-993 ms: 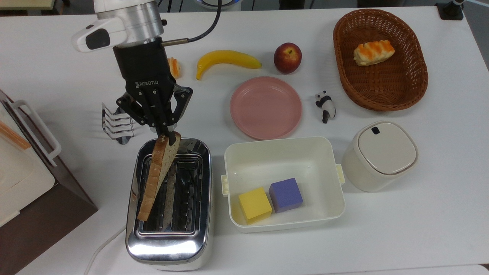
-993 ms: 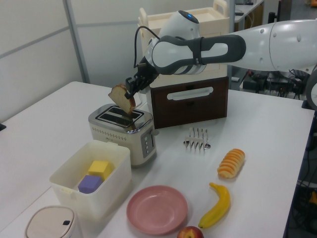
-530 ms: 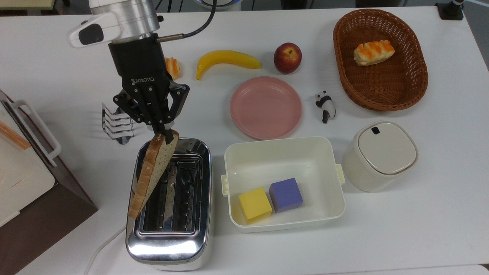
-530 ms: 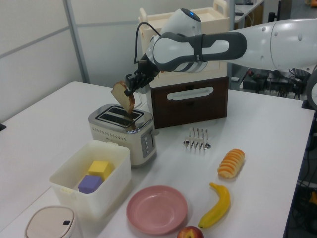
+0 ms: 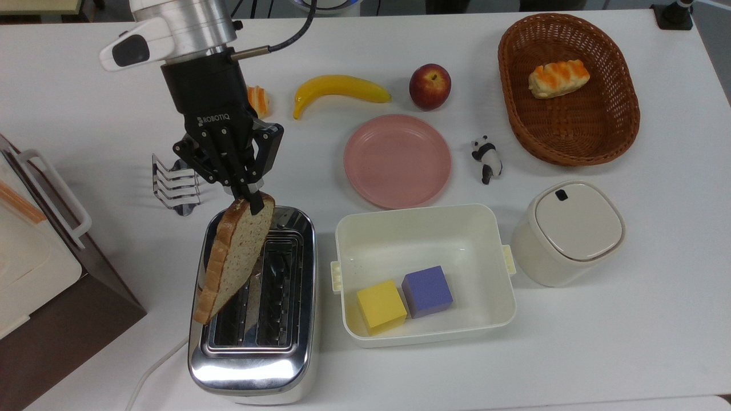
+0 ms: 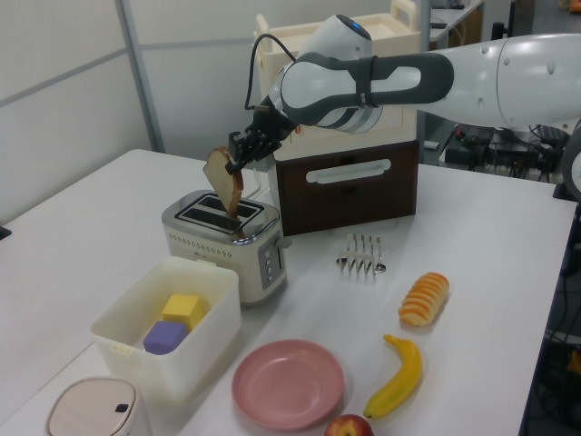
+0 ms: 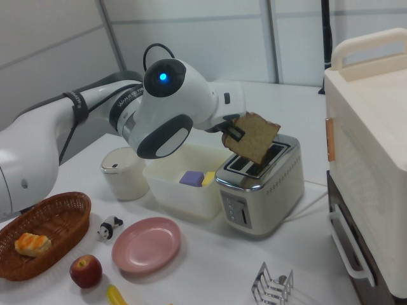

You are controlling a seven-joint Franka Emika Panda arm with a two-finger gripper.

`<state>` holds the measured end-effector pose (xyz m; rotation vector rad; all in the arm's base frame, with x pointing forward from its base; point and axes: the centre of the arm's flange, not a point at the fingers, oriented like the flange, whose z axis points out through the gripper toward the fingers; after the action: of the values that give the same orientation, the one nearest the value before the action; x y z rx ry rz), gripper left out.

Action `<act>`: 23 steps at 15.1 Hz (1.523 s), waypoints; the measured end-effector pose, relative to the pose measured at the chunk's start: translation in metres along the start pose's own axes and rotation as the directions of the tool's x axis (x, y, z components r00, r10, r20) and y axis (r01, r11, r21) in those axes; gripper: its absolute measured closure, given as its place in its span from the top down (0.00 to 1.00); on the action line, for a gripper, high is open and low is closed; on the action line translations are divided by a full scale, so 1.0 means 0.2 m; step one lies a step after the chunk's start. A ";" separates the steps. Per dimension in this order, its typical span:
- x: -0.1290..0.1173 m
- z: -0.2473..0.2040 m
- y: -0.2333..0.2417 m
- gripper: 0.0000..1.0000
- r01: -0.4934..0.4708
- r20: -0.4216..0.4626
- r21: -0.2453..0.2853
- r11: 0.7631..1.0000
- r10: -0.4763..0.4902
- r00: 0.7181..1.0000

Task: Put the bread in the toaster
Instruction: 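Lower the bread slice edge-first into a toaster slot, then open the gripper to release the bread in the slot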

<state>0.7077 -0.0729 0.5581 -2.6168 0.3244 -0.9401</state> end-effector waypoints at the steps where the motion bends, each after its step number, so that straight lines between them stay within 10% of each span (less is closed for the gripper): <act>1: 0.00 0.00 0.00 0.09 -0.004 0.000 0.003 1.000 0.004 1.000; 19: -0.09 0.09 0.20 0.10 0.087 0.055 -0.041 0.995 -0.084 0.995; 23: -0.10 0.10 0.19 0.42 0.093 0.063 -0.039 0.995 -0.091 0.994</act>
<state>0.7020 -0.0962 0.5171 -2.7133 0.2122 -0.8892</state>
